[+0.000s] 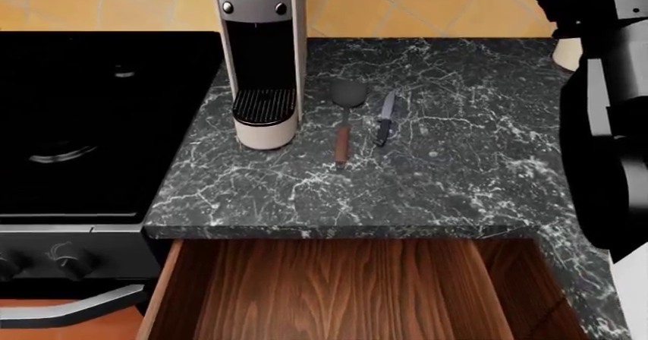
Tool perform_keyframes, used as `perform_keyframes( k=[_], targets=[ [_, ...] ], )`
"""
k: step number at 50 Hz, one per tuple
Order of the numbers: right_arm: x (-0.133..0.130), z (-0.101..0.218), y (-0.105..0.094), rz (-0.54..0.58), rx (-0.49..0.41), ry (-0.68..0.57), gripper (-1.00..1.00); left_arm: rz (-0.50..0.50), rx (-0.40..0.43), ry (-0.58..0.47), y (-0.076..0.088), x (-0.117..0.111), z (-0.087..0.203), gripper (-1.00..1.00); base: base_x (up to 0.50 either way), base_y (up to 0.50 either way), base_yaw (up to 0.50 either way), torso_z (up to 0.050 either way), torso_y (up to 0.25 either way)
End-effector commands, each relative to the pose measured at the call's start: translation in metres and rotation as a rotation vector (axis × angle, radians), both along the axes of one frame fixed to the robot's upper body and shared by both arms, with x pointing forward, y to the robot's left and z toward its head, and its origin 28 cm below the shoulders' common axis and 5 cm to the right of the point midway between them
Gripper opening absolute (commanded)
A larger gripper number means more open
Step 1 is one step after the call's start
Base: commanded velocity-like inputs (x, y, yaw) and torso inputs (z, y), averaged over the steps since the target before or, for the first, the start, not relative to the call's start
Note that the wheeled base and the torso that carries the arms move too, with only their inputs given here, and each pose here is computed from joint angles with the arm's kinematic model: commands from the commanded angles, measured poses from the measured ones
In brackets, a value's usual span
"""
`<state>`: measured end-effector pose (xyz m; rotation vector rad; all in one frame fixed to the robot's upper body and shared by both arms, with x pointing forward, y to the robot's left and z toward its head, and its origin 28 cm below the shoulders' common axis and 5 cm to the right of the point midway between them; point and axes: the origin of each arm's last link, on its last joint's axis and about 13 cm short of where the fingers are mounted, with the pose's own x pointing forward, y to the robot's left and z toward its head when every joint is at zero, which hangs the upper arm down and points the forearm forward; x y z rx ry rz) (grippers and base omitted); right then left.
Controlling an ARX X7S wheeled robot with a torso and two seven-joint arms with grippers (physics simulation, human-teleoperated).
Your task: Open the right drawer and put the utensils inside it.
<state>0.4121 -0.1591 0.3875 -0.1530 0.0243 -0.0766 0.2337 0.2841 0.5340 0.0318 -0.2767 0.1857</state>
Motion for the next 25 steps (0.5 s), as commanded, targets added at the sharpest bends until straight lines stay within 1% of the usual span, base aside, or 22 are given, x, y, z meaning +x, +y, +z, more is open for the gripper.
perform_keyframes(
  k=[1,2,3,4,7,8,10,12,13,14,15,16,17,23,25],
  targets=[
    [0.005,-0.003,0.009,-0.054,0.068,-0.072,1.00,0.002,0.001,0.001,0.000,0.000,0.000,1.00,0.00,0.00,0.00,0.000,0.000],
    [0.005,-0.004,0.011,-0.066,0.083,-0.076,1.00,0.001,0.001,0.000,0.000,-0.001,0.000,1.00,0.00,0.00,0.00,0.000,0.000],
    [0.007,-0.006,0.014,-0.083,0.140,-0.089,1.00,0.002,-0.001,-0.001,0.000,-0.001,0.000,1.00,0.00,0.00,0.00,0.000,0.000],
    [0.007,-0.007,0.015,-0.077,0.137,-0.095,1.00,0.001,-0.001,-0.001,0.000,-0.001,0.000,1.00,0.00,0.00,0.00,0.000,0.000],
    [0.011,-0.016,0.022,-0.104,0.146,-0.089,1.00,0.003,-0.001,0.002,0.000,0.000,0.000,1.00,0.00,0.00,0.00,0.000,0.000],
    [0.013,-0.022,0.027,-0.101,0.170,-0.093,1.00,0.004,-0.001,0.001,0.000,0.000,0.000,1.00,0.00,0.00,0.00,0.000,0.000],
    [0.015,-0.028,0.032,-0.103,0.182,-0.088,1.00,0.006,-0.003,0.003,0.001,0.000,0.000,1.00,0.00,0.00,0.00,0.000,0.000],
    [0.018,-0.040,0.041,-0.091,0.179,-0.083,1.00,0.005,-0.002,0.002,0.000,0.000,0.000,1.00,0.00,0.00,0.00,0.000,0.000],
    [0.019,-0.047,0.048,-0.061,0.200,-0.063,1.00,0.005,-0.004,0.004,0.000,0.000,0.000,1.00,0.00,0.00,0.00,0.000,0.000],
    [0.020,-0.049,0.050,-0.070,0.188,-0.063,1.00,0.005,-0.004,0.004,0.001,0.000,0.000,1.00,0.00,0.00,0.00,0.000,0.000],
    [0.022,-0.057,0.055,-0.047,0.193,-0.052,1.00,0.006,-0.007,0.004,0.001,0.000,0.000,1.00,0.00,0.00,0.00,0.000,0.000],
    [0.022,-0.061,0.057,-0.045,0.186,-0.040,1.00,0.006,-0.008,0.004,0.001,0.001,0.001,1.00,0.00,0.00,0.00,0.000,0.000],
    [0.023,-0.066,0.060,-0.014,0.180,-0.029,1.00,0.007,-0.008,0.003,0.001,0.001,0.001,1.00,0.00,0.00,0.00,0.000,0.000],
    [0.025,-0.085,0.070,0.041,0.218,-0.012,1.00,0.007,-0.009,0.006,0.001,0.001,0.000,1.00,0.00,0.00,0.00,0.000,0.000],
    [0.025,-0.094,0.075,0.055,0.218,-0.007,1.00,0.008,-0.011,0.006,0.001,0.001,0.000,1.00,0.00,0.00,0.00,0.000,0.000]
  ],
)
